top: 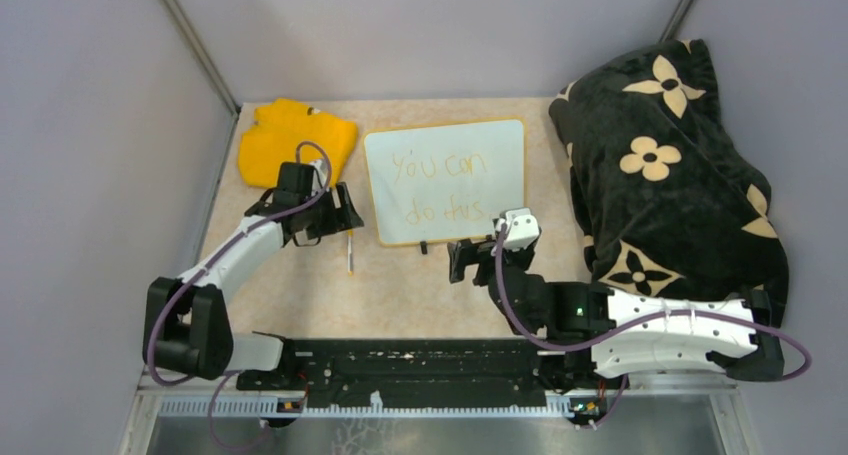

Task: Write a sentence on the whiteboard
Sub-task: Reset both arms

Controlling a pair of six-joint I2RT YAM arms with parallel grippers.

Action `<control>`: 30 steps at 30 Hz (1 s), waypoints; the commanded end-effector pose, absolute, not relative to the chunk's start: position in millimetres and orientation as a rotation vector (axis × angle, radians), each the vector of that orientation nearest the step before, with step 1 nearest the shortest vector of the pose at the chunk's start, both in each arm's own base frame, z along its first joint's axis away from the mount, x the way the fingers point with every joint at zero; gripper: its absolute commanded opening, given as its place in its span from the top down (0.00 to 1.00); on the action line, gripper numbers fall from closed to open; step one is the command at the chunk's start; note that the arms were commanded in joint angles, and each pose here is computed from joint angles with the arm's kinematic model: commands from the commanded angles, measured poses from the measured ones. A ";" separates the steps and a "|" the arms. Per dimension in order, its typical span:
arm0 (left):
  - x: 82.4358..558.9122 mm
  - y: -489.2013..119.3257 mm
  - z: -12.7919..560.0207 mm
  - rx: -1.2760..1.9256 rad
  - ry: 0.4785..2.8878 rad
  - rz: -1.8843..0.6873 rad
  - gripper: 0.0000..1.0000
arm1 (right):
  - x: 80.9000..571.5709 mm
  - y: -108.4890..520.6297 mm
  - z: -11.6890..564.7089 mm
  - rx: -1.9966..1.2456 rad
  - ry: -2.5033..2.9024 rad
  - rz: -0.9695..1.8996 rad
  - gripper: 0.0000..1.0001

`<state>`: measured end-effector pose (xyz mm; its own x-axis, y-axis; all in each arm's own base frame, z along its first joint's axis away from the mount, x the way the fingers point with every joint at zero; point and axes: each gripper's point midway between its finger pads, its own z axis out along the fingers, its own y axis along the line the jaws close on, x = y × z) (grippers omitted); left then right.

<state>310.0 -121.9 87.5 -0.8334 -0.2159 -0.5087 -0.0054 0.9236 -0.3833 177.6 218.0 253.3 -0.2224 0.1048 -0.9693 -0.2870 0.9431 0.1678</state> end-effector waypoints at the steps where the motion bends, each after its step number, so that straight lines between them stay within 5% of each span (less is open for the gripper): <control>1: 316.4 -121.9 111.6 -0.131 2.404 -0.520 0.18 | 183.7 217.2 298.8 -0.021 1.665 0.439 0.01; 16: 318.4 -98.3 183.5 -0.237 2.112 -0.453 0.16 | 212.6 278.3 335.3 -0.149 1.626 0.110 0.01; 20: 316.5 -105.9 194.7 -0.224 2.083 -0.491 0.15 | 239.3 293.9 322.9 -0.142 1.773 0.238 0.01; 30: 294.9 -147.5 220.8 -0.010 2.020 -0.469 0.12 | 302.7 226.3 329.1 0.130 1.828 0.275 0.01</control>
<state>297.7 -142.3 190.7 -0.5717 -0.2316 -0.7871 0.1483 0.9144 -0.3767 301.9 238.6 306.7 -0.2694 0.1342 -0.9536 -0.0555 0.9864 0.1545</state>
